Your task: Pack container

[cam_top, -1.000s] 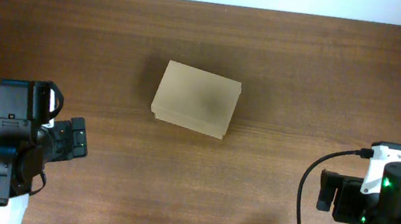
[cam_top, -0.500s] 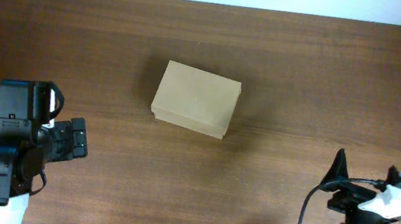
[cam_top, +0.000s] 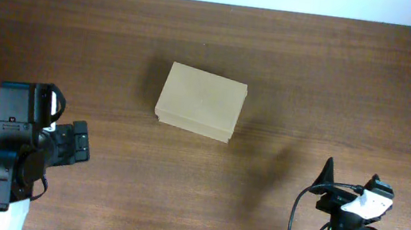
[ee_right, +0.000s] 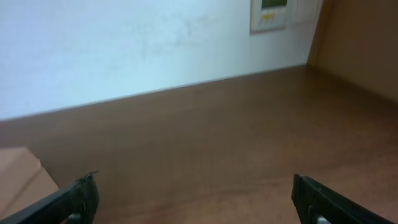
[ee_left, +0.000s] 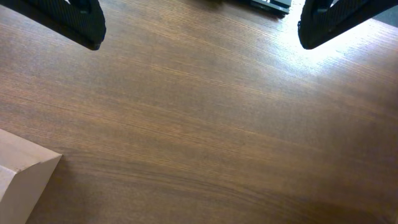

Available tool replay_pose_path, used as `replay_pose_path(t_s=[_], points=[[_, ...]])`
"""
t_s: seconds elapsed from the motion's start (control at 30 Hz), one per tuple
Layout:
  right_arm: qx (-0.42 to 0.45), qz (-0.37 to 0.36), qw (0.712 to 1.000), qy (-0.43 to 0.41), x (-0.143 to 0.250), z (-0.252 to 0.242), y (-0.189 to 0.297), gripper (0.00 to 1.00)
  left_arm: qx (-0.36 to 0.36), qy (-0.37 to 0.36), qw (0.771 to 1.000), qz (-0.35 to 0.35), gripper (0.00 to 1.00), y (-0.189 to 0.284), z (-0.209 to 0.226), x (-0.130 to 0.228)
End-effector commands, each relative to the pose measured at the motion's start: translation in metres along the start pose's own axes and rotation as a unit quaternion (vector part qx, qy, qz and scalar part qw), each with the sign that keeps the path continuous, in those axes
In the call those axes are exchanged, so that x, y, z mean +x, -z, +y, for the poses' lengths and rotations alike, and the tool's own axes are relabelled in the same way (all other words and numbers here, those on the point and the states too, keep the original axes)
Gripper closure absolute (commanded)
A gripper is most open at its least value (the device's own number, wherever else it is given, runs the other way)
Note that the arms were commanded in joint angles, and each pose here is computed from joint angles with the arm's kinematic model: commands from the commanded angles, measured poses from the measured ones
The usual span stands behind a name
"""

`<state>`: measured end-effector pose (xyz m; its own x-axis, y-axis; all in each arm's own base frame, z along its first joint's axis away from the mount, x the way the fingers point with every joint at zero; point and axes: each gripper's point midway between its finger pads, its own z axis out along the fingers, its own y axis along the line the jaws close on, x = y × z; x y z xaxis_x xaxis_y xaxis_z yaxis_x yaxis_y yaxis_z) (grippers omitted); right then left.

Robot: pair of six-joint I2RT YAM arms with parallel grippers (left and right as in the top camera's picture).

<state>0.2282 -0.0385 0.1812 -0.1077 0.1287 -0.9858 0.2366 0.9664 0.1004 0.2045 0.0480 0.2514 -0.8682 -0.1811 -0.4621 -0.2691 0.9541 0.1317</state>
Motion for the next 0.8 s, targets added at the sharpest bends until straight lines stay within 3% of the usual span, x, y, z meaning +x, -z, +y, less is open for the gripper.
replay_pose_path(t_s=[0.0,0.13,0.77], points=[[0.012,0.01,1.0,-0.002,0.015,-0.005,-0.004,0.01,-0.008,0.004,1.0,0.001,0.0,-0.001,0.003,0.001],[0.015,0.029,0.999,0.002,0.034,-0.007,-0.008,0.01,-0.008,0.004,1.0,0.001,0.0,-0.001,0.003,0.001],[0.014,0.026,1.0,0.001,0.032,-0.007,-0.008,0.01,-0.008,0.004,1.0,0.001,0.0,-0.001,0.003,0.001]])
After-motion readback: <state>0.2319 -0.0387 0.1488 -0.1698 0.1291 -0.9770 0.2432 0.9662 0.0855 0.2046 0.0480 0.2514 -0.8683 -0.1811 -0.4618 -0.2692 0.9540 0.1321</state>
